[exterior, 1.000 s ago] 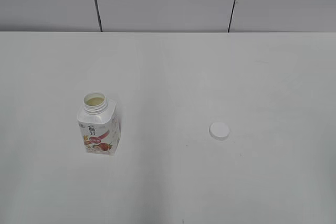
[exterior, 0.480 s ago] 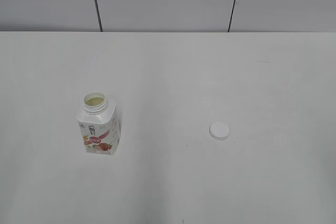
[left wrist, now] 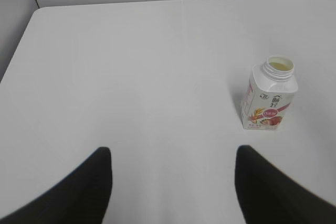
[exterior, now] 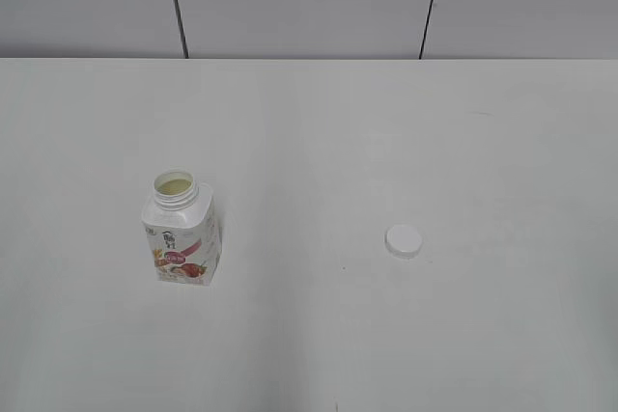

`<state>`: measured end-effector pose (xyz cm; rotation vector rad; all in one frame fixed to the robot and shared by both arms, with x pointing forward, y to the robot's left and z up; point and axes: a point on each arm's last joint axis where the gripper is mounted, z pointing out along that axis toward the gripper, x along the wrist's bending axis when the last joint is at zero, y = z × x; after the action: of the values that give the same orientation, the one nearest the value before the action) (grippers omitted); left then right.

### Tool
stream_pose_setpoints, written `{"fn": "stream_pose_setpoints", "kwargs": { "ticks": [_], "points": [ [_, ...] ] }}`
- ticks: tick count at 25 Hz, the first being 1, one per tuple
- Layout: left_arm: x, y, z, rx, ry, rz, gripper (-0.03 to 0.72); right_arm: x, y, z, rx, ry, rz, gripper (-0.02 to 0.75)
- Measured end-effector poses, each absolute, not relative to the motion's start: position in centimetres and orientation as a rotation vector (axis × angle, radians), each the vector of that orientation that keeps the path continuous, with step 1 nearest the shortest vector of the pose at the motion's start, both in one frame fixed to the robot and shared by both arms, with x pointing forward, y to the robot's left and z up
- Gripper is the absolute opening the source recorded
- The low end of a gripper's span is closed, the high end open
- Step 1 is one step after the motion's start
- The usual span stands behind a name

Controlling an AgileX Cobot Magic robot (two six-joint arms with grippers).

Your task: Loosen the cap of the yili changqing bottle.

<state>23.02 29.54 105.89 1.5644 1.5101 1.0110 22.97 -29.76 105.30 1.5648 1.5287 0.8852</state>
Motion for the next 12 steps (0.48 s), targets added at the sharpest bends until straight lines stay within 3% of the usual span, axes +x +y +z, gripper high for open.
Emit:
{"fn": "stream_pose_setpoints", "kwargs": {
  "ticks": [12],
  "points": [
    [23.02,29.54,105.89,1.564,1.510,1.011,0.436,22.97,-29.76,105.30,1.565,1.529,0.885,0.585]
  ]
}}
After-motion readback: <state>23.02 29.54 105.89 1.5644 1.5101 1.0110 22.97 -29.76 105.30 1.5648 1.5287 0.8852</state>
